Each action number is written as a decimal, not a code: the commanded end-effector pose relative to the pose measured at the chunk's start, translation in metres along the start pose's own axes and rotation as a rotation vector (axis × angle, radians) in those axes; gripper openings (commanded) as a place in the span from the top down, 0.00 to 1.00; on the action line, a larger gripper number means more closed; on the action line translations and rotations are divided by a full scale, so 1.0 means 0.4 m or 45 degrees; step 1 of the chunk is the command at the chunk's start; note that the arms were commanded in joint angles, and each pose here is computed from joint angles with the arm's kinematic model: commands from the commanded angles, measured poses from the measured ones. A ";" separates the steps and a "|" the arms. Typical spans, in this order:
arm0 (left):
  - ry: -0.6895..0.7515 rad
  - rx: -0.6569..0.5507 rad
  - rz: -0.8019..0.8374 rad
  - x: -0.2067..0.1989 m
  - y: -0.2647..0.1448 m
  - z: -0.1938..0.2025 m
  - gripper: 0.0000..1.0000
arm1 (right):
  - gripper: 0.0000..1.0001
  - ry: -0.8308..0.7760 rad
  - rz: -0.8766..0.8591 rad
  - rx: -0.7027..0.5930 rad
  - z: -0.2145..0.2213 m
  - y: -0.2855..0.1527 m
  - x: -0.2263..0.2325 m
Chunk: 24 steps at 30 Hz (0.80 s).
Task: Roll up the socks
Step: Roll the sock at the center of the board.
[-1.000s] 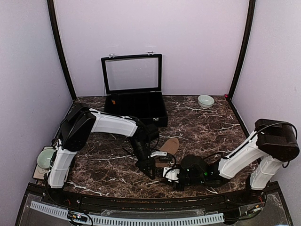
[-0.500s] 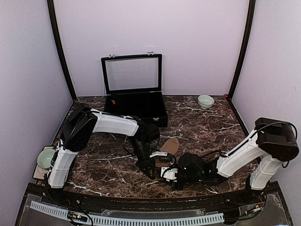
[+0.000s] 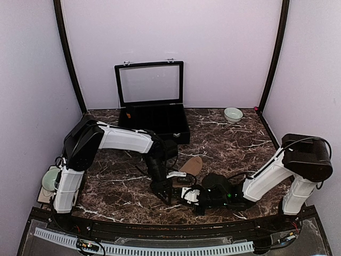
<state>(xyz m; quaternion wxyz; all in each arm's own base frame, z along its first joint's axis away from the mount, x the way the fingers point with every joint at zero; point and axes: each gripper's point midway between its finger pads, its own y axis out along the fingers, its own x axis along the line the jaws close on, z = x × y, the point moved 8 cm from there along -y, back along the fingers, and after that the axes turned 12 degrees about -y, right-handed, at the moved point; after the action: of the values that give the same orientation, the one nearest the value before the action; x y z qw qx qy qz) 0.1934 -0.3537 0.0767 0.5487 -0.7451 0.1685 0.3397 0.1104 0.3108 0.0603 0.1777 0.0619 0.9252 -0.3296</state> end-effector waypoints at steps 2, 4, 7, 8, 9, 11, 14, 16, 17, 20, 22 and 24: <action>-0.147 0.245 -0.430 0.121 -0.004 0.119 0.57 | 1.00 0.129 -0.247 0.287 0.108 0.000 0.057; -0.144 0.194 -0.473 0.108 -0.036 0.124 0.57 | 1.00 0.151 -0.281 0.289 0.106 -0.003 0.059; -0.139 0.140 -0.512 0.085 -0.071 0.138 0.57 | 1.00 0.183 -0.326 0.308 0.102 -0.003 0.062; -0.142 0.128 -0.518 0.078 -0.076 0.148 0.57 | 1.00 0.191 -0.340 0.316 0.100 -0.003 0.063; -0.139 0.111 -0.525 0.071 -0.082 0.154 0.57 | 1.00 0.203 -0.350 0.325 0.099 -0.005 0.063; -0.129 0.065 -0.538 0.059 -0.094 0.167 0.57 | 1.00 0.230 -0.353 0.332 0.097 -0.010 0.060; -0.132 -0.001 -0.545 0.057 -0.094 0.197 0.57 | 1.00 0.279 -0.369 0.336 0.098 -0.018 0.060; -0.116 -0.037 -0.548 0.049 -0.095 0.212 0.57 | 1.00 0.312 -0.374 0.328 0.088 -0.019 0.057; -0.101 -0.050 -0.547 0.045 -0.095 0.217 0.57 | 1.00 0.324 -0.377 0.328 0.084 -0.018 0.055; -0.028 -0.097 -0.569 0.029 -0.106 0.221 0.58 | 1.00 0.397 -0.379 0.329 0.073 -0.016 0.047; 0.039 -0.136 -0.582 0.014 -0.115 0.221 0.59 | 1.00 0.491 -0.382 0.318 0.068 -0.012 0.041; 0.089 -0.160 -0.573 -0.002 -0.123 0.217 0.59 | 1.00 0.579 -0.388 0.343 0.072 -0.009 0.038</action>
<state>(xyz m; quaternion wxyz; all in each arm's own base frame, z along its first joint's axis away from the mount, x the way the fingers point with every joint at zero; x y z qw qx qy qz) 0.1980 -0.2637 0.0942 0.5573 -0.7979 -0.0007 0.2297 0.1177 0.3189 0.0716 0.0283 0.0254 0.9352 -0.3521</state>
